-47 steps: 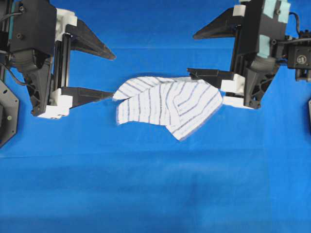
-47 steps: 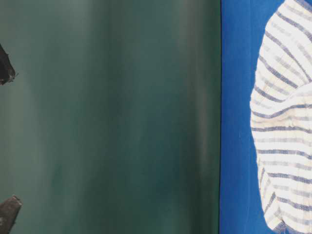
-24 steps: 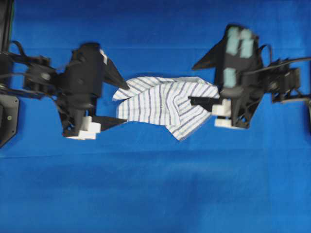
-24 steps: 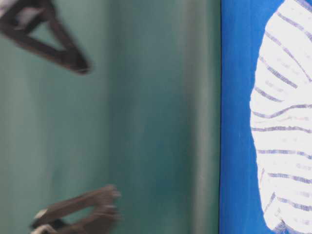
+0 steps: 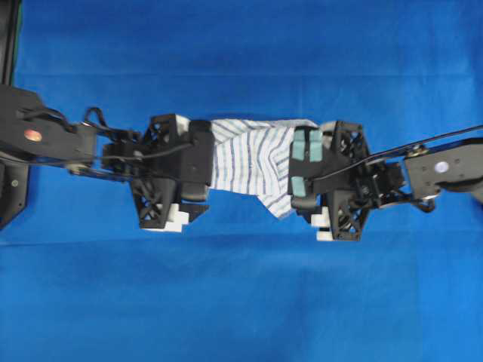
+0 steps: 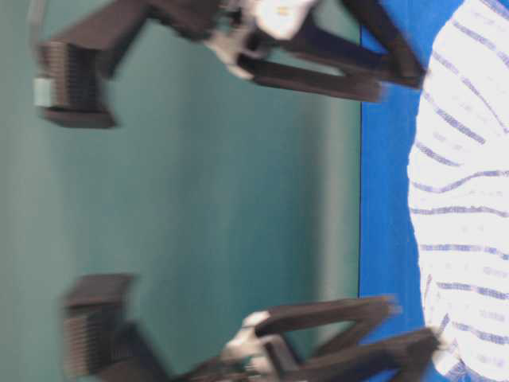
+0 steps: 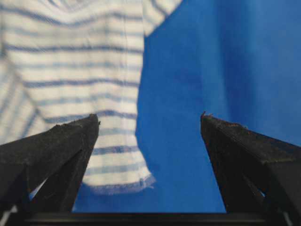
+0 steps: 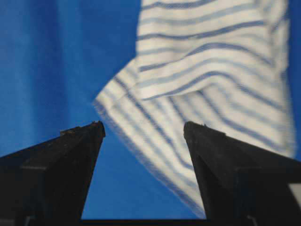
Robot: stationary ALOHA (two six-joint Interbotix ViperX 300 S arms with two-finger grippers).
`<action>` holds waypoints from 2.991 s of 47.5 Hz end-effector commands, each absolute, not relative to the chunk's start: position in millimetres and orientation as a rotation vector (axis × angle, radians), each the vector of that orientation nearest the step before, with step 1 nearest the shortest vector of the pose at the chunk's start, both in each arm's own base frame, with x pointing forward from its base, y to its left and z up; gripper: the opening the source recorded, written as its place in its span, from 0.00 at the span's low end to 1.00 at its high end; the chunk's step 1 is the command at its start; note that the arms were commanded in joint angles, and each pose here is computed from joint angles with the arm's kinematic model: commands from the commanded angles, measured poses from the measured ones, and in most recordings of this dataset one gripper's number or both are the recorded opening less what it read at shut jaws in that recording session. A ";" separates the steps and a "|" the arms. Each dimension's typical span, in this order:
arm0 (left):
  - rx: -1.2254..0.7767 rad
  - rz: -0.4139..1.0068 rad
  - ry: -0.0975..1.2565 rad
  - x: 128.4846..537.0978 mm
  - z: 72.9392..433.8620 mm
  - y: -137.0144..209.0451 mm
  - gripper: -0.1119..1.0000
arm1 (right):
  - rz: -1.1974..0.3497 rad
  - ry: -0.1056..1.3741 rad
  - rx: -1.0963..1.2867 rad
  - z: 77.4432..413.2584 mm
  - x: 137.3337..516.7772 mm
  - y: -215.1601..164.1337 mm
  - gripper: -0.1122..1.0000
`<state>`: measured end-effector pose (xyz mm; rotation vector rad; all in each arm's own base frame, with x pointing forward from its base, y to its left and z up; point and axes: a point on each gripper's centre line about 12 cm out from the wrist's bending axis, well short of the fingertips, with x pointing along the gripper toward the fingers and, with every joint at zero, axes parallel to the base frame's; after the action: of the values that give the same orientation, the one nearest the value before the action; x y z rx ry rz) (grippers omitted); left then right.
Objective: Lift the towel with both arms.
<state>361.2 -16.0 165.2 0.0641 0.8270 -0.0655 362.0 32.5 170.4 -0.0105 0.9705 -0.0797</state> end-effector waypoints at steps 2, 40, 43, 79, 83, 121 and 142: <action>0.063 -0.066 0.833 368.7 148.2 -17.4 0.93 | -0.050 0.947 0.002 159.7 368.0 38.0 0.72; 0.059 -0.056 0.856 370.1 92.6 -14.7 0.80 | -0.013 0.986 0.022 97.5 381.9 38.4 0.71; 0.059 -0.054 0.857 370.2 92.6 -13.5 0.72 | -0.015 0.986 0.023 97.5 382.0 37.8 0.71; 0.059 -0.059 0.895 369.3 149.0 -13.2 0.13 | -0.050 0.918 0.022 146.4 381.0 28.8 0.14; 0.057 -0.060 0.873 365.9 174.0 -13.3 0.13 | -0.069 0.887 0.016 175.6 374.9 25.6 0.14; 0.055 0.006 0.471 302.9 379.3 8.2 0.13 | -0.259 0.553 -0.121 392.2 317.6 -9.1 0.14; 0.038 0.088 0.432 297.0 425.3 33.0 0.13 | -0.279 0.446 -0.155 440.5 314.4 -12.9 0.14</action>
<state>300.5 31.5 404.1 0.0363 0.4838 0.0793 318.3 -12.2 421.6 -0.1529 0.4975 -0.2751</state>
